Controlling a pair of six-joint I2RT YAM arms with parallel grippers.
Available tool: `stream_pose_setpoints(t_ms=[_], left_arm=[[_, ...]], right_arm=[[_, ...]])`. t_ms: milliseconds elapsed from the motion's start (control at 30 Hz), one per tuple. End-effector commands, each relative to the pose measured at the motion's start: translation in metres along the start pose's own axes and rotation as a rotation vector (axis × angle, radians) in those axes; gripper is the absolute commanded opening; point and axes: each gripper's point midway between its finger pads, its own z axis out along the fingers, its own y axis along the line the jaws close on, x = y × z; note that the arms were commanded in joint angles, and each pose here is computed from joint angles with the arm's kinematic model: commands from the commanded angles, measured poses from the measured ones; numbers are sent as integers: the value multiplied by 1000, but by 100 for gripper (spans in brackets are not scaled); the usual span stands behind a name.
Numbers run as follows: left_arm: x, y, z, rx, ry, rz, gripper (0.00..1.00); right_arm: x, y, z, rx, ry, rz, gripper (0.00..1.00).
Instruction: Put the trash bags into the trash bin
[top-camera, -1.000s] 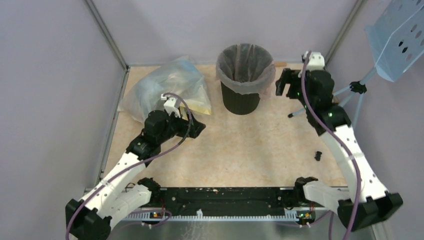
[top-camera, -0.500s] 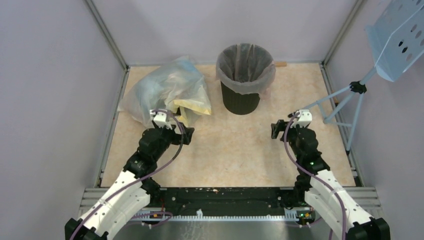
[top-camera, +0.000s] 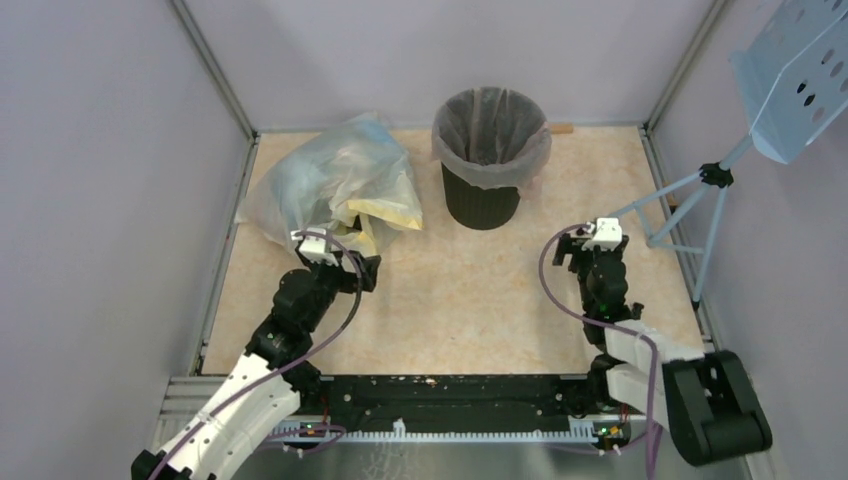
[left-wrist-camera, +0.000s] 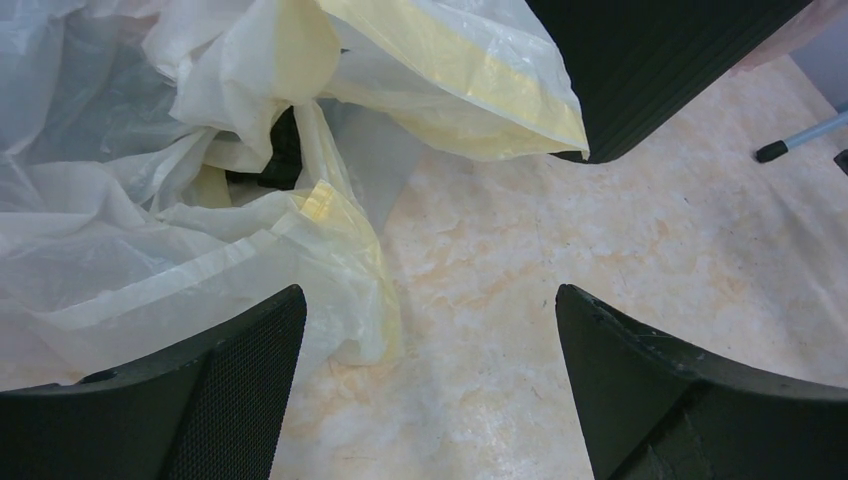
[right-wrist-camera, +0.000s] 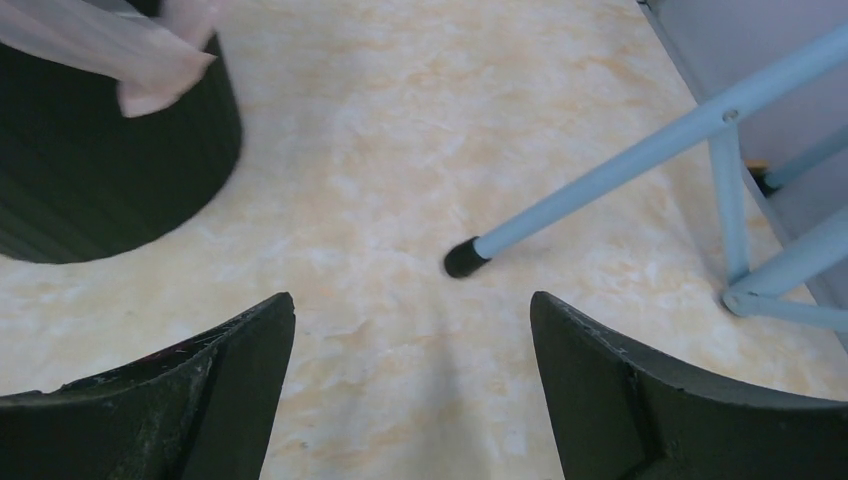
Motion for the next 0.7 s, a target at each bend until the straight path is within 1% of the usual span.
stream_pose_setpoints(t_ms=[0, 33, 67, 100, 167, 233, 267, 300, 367, 433, 500, 567, 667], left_arm=[[-13, 12, 1, -54, -92, 52, 99], [-13, 16, 2, -70, -108, 62, 99], [-13, 21, 4, -95, -121, 68, 99], [-15, 26, 5, -121, -139, 71, 99], [-20, 35, 10, -166, -186, 92, 99], [-19, 49, 14, -236, -196, 140, 99], [-18, 59, 16, -288, -194, 154, 99], [-17, 68, 18, -345, -196, 154, 99], [-20, 82, 22, -421, -209, 210, 99], [-22, 96, 26, -474, -225, 261, 99], [-22, 107, 34, -484, -232, 278, 99], [-17, 116, 44, -464, -223, 291, 99], [-6, 126, 58, -427, -180, 345, 99]], right_arm=[[-14, -26, 11, 101, -150, 50, 85], [-13, -31, 14, 128, -146, 51, 82], [-9, -33, 17, 143, -120, 60, 81], [-7, -36, 20, 159, -103, 75, 84], [-4, -41, 27, 185, -87, 65, 84], [2, -37, 31, 165, -100, 52, 84], [12, -36, 33, 165, -94, 51, 82], [5, -39, 34, 187, -140, 22, 82], [14, -42, 34, 214, -77, 33, 83], [9, -44, 36, 221, -107, 31, 87], [13, -43, 36, 215, -81, 35, 87], [10, -44, 36, 220, -100, 32, 87], [12, -43, 36, 215, -90, 36, 88]])
